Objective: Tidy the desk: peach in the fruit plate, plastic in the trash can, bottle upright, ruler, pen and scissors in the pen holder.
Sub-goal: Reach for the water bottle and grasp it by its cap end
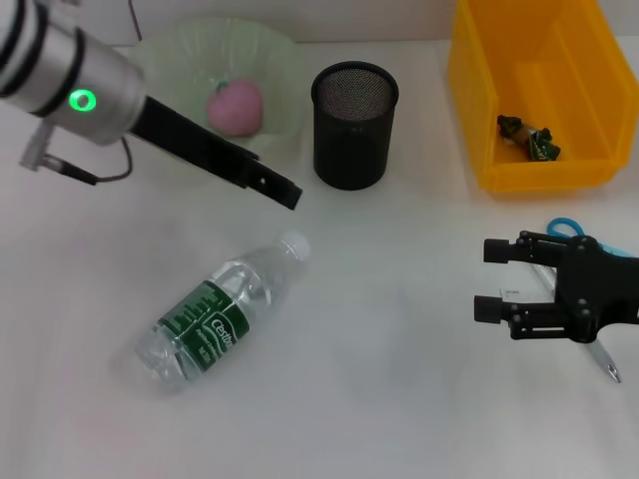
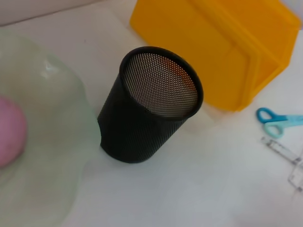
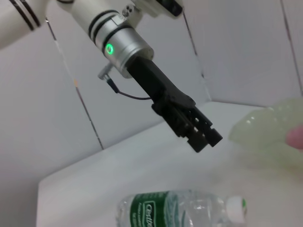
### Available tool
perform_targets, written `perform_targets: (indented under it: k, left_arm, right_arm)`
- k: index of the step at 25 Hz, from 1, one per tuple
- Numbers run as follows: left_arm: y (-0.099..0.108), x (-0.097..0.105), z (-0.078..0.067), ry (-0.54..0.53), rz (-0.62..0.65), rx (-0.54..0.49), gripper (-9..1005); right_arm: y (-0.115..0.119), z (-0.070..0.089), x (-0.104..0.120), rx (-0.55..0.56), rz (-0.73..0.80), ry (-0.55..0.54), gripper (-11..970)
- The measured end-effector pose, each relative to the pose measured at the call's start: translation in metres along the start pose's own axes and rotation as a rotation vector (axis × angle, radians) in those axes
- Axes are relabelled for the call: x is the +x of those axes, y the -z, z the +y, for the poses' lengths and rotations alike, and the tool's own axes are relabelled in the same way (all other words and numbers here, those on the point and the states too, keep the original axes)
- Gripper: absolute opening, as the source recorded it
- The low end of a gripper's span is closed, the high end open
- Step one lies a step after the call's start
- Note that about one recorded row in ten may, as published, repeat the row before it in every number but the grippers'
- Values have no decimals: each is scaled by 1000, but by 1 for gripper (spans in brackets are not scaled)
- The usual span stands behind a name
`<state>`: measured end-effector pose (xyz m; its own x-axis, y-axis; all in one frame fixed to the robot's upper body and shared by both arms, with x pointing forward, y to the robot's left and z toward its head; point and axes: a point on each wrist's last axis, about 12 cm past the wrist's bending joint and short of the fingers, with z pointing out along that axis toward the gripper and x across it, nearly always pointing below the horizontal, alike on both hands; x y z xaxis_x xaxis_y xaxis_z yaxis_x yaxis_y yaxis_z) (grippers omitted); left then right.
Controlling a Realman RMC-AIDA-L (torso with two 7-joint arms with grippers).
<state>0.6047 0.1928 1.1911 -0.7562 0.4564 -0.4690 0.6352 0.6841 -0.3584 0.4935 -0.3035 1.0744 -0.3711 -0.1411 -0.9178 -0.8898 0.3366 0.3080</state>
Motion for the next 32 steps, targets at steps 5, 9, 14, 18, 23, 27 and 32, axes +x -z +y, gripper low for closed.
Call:
perform_targets:
  k: [5,9,14,18,23,27,32]
  left_arm:
    - [-28,-2,-4,-22,72,-50,796]
    - [-41,-1,-3,-29,83,-75,797]
    - [-56,2,-3,-44,104,-93,797]
    - [-65,2,-7,-66,114,-113,796]
    - [-75,3,-13,-98,129,-141,796]
    - [-80,5,-16,-115,143,-147,797]
    - [-83,7,-18,-120,149,-152,796]
  right_arm:
    - [-2,0,4,8,17,-7,851]
    - [-4,-1,4,12,22,-7,851]
    - [-9,-2,5,17,30,-8,850]
    - [-12,-3,5,11,30,-9,850]
    - [-15,-2,5,2,26,-17,850]
    - [-16,-3,5,9,28,-20,849]
    - [-16,-4,6,14,29,-23,849]
